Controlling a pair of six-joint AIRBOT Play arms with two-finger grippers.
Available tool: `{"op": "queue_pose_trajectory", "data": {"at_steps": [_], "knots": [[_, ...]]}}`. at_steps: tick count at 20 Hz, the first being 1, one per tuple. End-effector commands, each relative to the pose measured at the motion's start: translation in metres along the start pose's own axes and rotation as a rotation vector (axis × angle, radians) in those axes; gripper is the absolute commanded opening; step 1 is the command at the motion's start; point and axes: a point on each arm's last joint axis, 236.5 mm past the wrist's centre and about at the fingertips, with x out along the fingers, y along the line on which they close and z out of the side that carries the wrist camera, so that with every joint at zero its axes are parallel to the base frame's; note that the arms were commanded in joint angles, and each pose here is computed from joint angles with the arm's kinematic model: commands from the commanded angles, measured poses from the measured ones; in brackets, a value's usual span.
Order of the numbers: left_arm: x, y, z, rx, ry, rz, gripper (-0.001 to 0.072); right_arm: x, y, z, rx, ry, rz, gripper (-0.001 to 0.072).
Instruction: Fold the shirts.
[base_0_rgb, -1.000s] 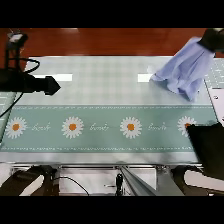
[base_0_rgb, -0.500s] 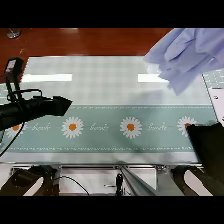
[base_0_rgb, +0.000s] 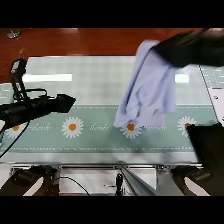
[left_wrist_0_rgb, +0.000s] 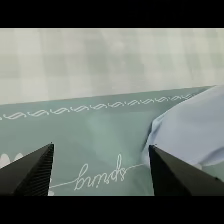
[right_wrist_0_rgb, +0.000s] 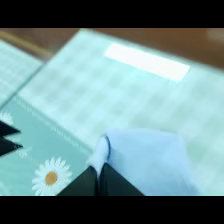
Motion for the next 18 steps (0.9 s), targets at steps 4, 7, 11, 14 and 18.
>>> {"op": "queue_pose_trajectory", "data": {"at_steps": [4, 7, 11, 14, 18], "knots": [[0.001, 0.0, 0.001, -0.005, -0.006, -0.003, 0.0703, 0.173, 0.033, -0.212, 0.246, 0.429, 0.049, 0.0018], [0.001, 0.001, 0.002, 0.0, -0.006, 0.003, 0.0702, 0.205, 0.051, -0.254, 0.363, 0.527, 0.103, 0.0626], [0.002, 0.007, -0.014, 0.019, 0.058, 0.026, 0.0703, 0.172, -0.003, -0.168, 0.364, 0.407, 0.09, 0.0616], [0.007, 0.024, -0.075, -0.022, 0.321, 0.083, 0.0703, 0.079, -0.111, -0.1, 0.368, 0.232, -0.128, 0.0616], [0.029, 0.022, -0.18, -0.169, 0.657, 0.001, 0.0702, -0.05, -0.231, -0.161, 0.526, 0.23, -0.548, 0.0616]]}}
